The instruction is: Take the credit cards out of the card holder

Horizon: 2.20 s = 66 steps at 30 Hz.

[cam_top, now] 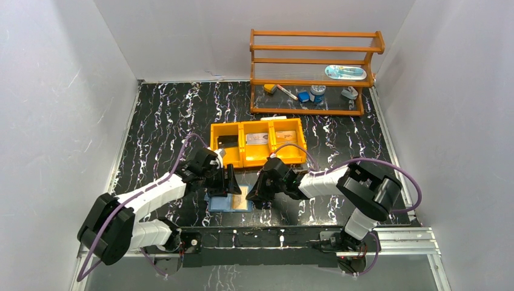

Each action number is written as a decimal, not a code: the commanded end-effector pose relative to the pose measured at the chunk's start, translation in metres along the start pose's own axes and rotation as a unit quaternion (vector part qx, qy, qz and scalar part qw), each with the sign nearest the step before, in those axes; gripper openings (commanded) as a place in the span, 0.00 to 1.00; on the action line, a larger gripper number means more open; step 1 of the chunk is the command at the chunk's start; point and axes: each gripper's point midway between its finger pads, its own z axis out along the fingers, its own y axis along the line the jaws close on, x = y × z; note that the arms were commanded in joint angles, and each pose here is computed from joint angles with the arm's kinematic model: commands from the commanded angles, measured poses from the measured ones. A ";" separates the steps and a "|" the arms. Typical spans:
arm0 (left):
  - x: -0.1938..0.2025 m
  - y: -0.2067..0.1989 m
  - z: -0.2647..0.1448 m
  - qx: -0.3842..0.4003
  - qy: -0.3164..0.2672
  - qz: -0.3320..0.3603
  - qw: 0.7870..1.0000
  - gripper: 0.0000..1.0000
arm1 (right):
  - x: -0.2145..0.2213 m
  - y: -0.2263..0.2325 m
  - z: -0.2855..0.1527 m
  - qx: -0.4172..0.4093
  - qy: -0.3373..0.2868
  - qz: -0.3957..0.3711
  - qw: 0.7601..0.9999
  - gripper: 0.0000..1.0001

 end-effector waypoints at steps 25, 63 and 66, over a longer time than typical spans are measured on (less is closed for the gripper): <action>-0.007 -0.024 -0.007 0.044 0.009 0.030 0.999 0.58 | -0.007 -0.067 -0.009 0.117 -0.013 -0.001 0.993 0.03; 0.023 0.003 0.031 0.078 0.025 -0.078 0.994 0.17 | 0.000 -0.072 -0.004 0.112 0.003 0.012 0.994 0.03; 0.018 -0.003 0.028 0.100 0.014 -0.084 0.991 0.12 | 0.000 -0.071 -0.002 0.107 0.006 0.012 0.994 0.03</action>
